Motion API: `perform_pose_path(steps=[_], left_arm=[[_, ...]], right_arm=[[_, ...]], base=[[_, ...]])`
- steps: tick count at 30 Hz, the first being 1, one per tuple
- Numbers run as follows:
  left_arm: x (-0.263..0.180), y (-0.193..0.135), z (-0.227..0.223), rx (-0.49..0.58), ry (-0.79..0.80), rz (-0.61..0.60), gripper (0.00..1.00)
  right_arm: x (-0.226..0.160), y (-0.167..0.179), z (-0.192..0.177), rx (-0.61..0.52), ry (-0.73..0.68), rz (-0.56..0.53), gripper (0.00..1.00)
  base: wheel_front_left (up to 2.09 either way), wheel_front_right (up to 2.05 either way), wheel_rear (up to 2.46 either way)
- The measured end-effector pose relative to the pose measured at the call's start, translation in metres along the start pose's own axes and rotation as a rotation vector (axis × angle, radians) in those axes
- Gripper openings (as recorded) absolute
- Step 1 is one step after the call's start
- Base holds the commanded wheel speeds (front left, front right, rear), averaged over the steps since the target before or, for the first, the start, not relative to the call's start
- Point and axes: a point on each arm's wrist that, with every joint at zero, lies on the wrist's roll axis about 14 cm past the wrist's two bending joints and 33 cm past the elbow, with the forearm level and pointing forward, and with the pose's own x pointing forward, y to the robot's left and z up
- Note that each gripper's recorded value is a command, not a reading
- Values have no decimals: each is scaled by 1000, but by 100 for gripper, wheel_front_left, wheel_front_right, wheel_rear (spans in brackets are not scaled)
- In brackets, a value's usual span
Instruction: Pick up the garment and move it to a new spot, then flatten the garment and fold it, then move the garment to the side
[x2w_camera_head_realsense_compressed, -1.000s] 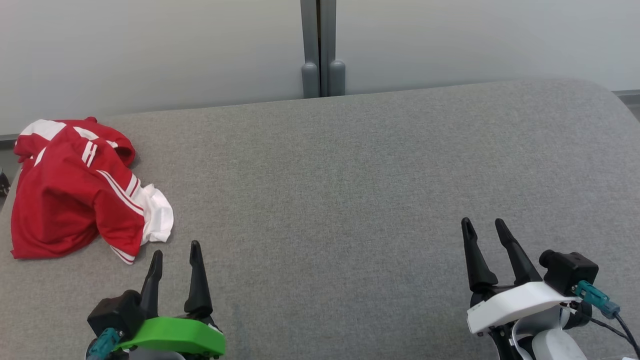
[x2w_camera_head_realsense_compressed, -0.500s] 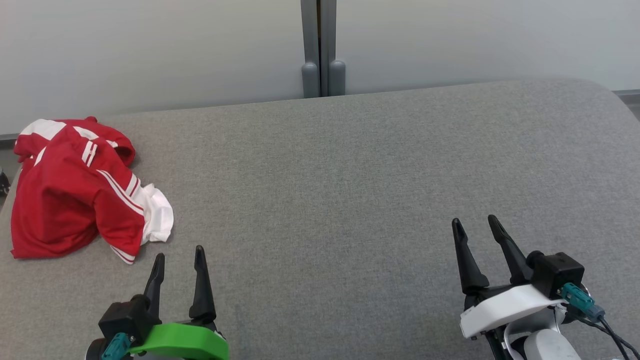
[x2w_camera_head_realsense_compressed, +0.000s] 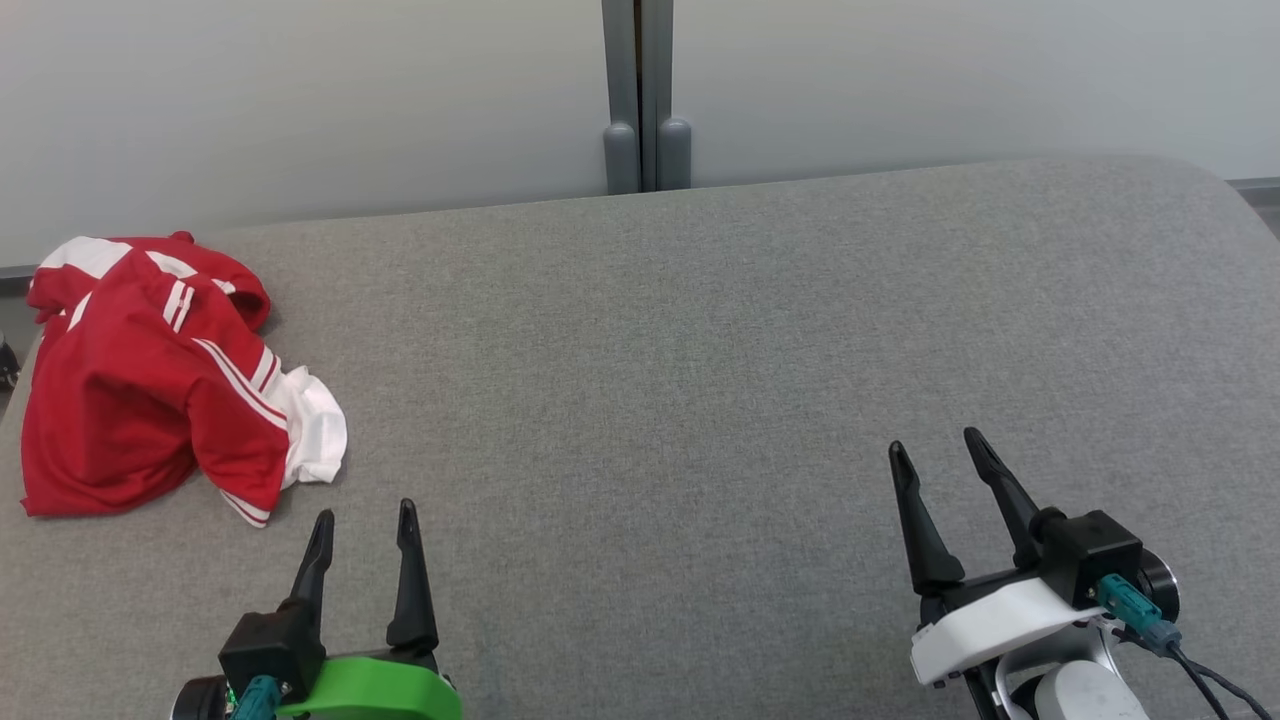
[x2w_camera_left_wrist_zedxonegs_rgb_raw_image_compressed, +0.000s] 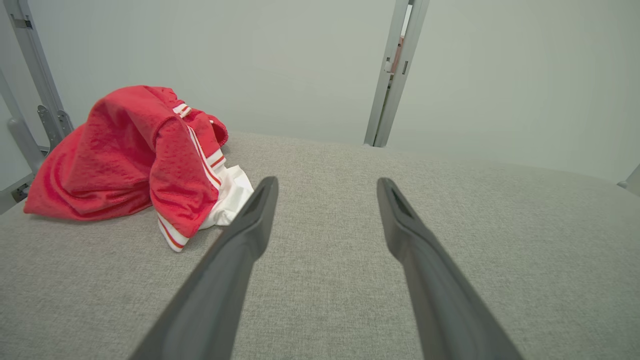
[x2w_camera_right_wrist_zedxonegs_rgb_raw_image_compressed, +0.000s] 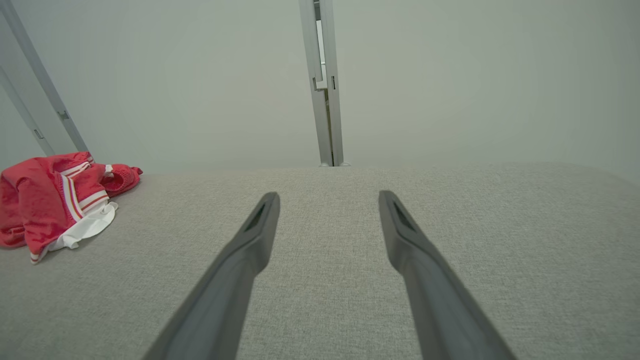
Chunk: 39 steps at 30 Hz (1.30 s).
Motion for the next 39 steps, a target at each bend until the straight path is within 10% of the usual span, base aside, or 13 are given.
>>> perform_pose_path(steps=[39], left_arm=[[-26, 26, 3, 80, -20, 80, 100]], right_arm=[[7, 36, -13, -52, 29, 123, 100]], base=[[0, 0, 0]])
